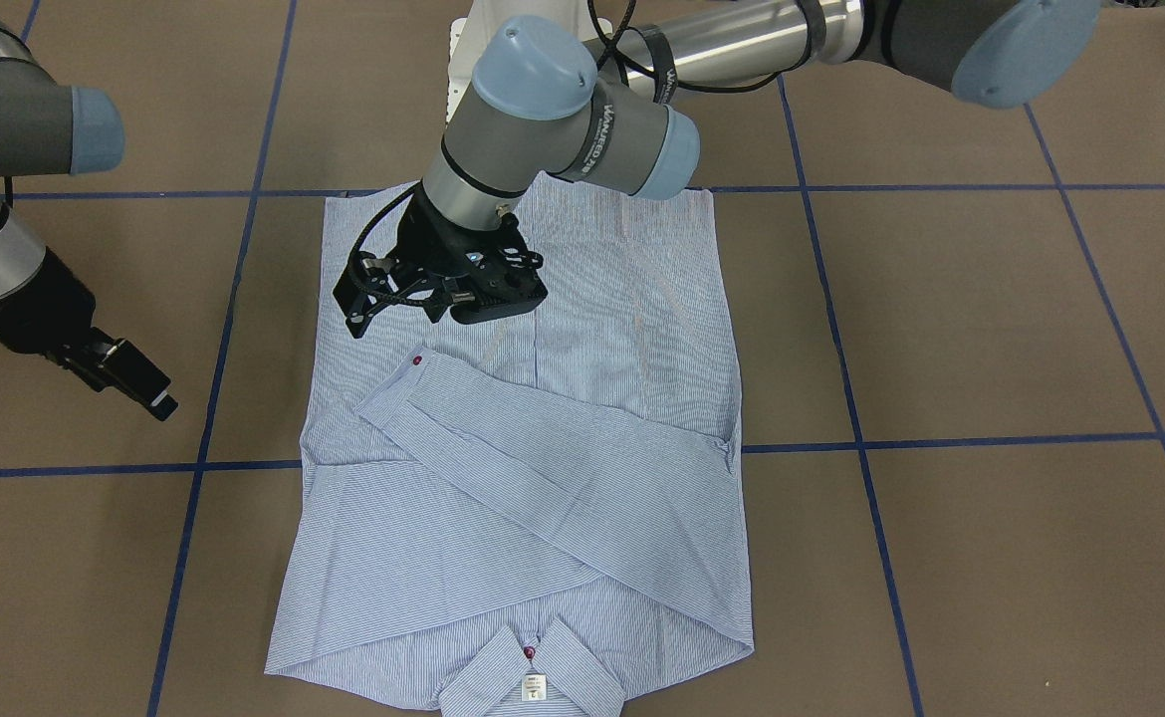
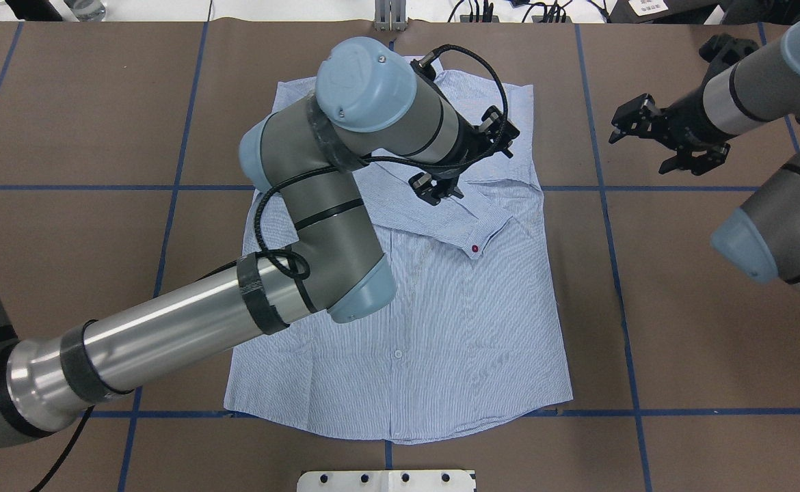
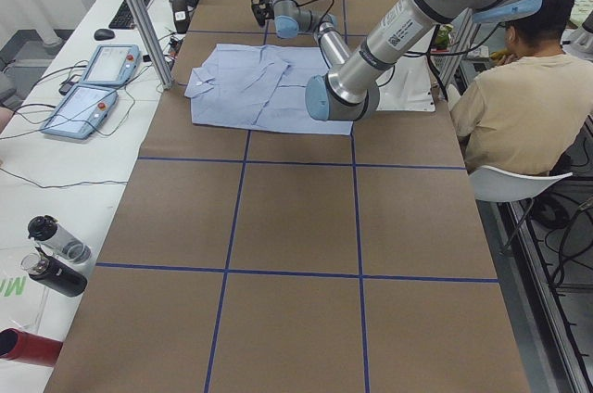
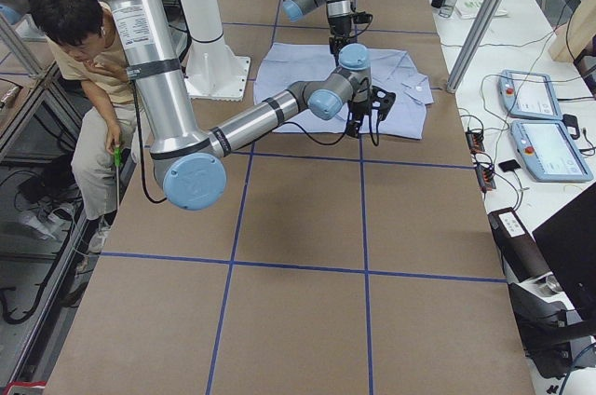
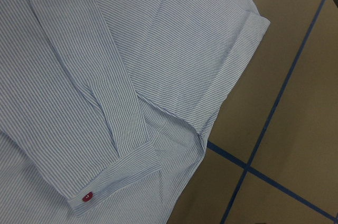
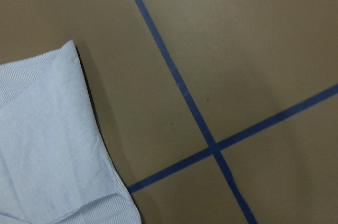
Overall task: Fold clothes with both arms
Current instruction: 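Move the left gripper to the side edge while the right gripper reaches the hem corner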
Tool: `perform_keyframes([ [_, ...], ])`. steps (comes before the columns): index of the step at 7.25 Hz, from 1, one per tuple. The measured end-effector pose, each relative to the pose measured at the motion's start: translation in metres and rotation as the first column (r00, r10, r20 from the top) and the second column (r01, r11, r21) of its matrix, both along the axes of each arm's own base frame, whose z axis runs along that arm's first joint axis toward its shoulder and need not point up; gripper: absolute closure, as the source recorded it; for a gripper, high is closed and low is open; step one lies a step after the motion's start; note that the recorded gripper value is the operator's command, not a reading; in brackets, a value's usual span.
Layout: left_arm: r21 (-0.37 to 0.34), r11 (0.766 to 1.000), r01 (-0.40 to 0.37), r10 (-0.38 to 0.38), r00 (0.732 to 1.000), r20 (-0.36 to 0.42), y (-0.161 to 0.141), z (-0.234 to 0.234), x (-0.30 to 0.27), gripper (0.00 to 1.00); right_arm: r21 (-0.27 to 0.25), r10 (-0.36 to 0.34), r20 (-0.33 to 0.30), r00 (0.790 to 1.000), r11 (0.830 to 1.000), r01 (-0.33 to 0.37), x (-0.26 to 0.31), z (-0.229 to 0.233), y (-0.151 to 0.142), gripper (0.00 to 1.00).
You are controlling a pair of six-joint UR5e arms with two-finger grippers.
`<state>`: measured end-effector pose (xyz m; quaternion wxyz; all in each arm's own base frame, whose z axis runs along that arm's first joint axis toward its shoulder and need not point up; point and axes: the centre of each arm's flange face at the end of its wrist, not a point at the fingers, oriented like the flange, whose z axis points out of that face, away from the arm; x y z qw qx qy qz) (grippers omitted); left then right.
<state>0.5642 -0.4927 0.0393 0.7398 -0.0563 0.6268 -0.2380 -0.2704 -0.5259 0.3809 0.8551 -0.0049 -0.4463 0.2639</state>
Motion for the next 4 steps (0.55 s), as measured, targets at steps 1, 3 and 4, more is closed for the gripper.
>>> perform_keyframes([
  [1,0.037,0.999,-0.002,0.002,1.0,-0.017,0.02,0.026,-0.033,0.07,-0.021,0.023,-0.004,1.0,1.0,-0.023,-0.03,-0.006,0.032,0.01],
  [3,0.178,0.984,-0.022,0.021,1.0,0.008,0.058,0.089,-0.1,0.06,-0.064,0.064,-0.003,0.998,0.996,-0.064,-0.081,-0.017,0.123,0.01],
  [4,0.224,0.974,-0.03,0.023,0.999,0.031,0.066,0.11,-0.119,0.06,-0.075,0.079,-0.009,0.997,0.994,-0.079,-0.102,-0.018,0.175,0.02],
])
